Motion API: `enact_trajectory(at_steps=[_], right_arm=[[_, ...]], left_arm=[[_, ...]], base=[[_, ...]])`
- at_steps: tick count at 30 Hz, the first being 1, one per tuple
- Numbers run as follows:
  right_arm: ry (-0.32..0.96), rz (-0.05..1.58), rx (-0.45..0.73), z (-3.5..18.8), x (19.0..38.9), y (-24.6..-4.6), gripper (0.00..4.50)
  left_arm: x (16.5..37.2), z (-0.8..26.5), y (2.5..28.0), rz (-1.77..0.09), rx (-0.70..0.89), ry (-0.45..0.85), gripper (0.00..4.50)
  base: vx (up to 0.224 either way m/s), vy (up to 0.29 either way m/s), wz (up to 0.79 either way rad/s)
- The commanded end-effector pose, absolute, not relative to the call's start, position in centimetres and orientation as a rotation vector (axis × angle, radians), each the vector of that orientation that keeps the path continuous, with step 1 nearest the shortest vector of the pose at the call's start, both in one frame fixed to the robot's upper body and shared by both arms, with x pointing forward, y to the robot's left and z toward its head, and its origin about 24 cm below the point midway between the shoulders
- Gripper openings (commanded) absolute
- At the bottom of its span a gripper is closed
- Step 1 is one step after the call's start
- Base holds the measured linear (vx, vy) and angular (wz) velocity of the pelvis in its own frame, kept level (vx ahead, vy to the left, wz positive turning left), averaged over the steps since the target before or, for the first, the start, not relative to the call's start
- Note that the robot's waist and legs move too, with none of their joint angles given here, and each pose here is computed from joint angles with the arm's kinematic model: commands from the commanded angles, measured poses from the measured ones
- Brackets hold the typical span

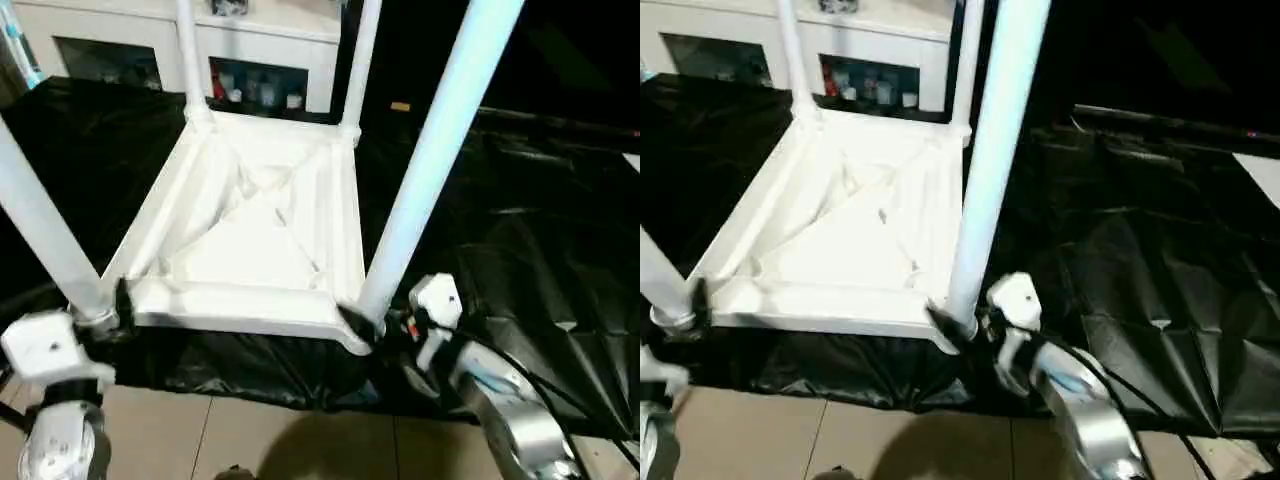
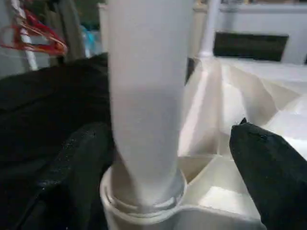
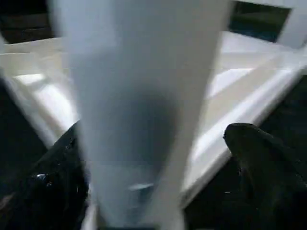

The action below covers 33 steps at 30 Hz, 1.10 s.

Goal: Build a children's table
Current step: Flip table

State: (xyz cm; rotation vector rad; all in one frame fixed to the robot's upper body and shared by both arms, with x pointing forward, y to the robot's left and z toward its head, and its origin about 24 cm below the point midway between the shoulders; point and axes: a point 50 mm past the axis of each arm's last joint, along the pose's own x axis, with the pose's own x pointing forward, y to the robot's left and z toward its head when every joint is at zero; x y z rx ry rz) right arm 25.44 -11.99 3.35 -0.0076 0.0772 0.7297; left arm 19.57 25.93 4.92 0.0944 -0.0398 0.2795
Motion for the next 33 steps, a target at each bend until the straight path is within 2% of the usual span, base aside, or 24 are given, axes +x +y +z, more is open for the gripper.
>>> enact_trajectory(at_steps=[1,3,5,6,8,11,12,13,15,18,19,23,24,25,28,31,33], right_arm=[[0.078,0.629,0.002,3.3,26.2,-13.6,4.23],[0.077,0.606,0.017,3.3,26.4,-13.9,4.23],[0.079,0.567,0.024,3.2,26.7,-14.6,3.93],[0.079,0.562,0.024,3.1,26.7,-14.7,3.84],[0.083,0.551,0.028,3.0,26.7,-15.1,3.80],[0.087,0.537,0.026,2.9,26.7,-15.6,3.50],[0.088,0.526,0.030,2.9,26.7,-15.8,3.37],[0.089,0.518,0.032,2.9,26.7,-16.1,3.37],[0.098,0.502,0.033,2.8,26.8,-16.5,3.17],[0.106,0.534,0.046,2.9,26.4,-16.7,2.96],[0.106,0.552,0.061,3.0,26.2,-16.7,3.15],[0.115,0.620,0.054,3.2,25.0,-16.8,3.31],[0.116,0.630,0.058,3.2,24.8,-16.9,3.56],[0.124,0.663,0.048,3.5,23.9,-17.5,3.64],[0.135,0.687,0.024,3.7,23.0,-18.4,3.68],[0.153,0.700,0.004,4.4,21.9,-20.2,4.05],[0.160,0.713,0.009,4.7,21.7,-20.6,4.06]], left_arm=[[20.3,4.2,26.0,0.245,0.115,0.023,4.50],[20.6,4.1,26.3,0.241,0.129,0.026,4.50],[21.5,4.2,26.4,0.219,0.097,0.019,4.50],[21.7,4.2,26.4,0.216,0.085,0.017,4.32],[22.1,4.2,26.3,0.209,0.080,0.018,4.22],[22.4,4.2,25.9,0.198,0.077,0.021,4.03],[22.4,4.1,25.6,0.183,0.061,0.023,3.75],[22.5,4.1,25.4,0.172,0.049,0.024,3.75],[22.3,3.8,24.8,0.154,0.039,0.034,3.66],[21.9,3.3,24.2,0.152,0.015,0.052,3.29],[21.7,3.2,24.1,0.160,0.012,0.055,3.15],[21.2,3.0,23.8,0.181,-0.012,0.060,2.91],[21.1,3.0,23.7,0.180,-0.016,0.060,2.78],[21.0,3.1,23.5,0.176,-0.033,0.055,2.76],[21.1,3.2,23.2,0.170,-0.047,0.047,2.73],[21.4,3.4,23.0,0.164,-0.091,0.031,2.67],[21.5,3.5,22.9,0.160,-0.107,0.028,2.67]], base=[[0.000,0.000,0.00],[0.000,0.000,0.00],[0.000,0.000,0.00],[0.000,0.000,0.00],[0.000,0.000,0.00],[0.000,0.000,0.00],[0.000,0.000,0.00],[0.000,0.000,0.00],[0.000,0.000,0.00],[0.000,0.000,0.00],[0.000,0.000,0.00],[0.000,0.000,0.00],[0.000,0.000,0.00],[0.000,0.000,0.00],[0.000,0.000,0.00],[0.000,0.000,0.00],[0.000,0.000,0.00]])
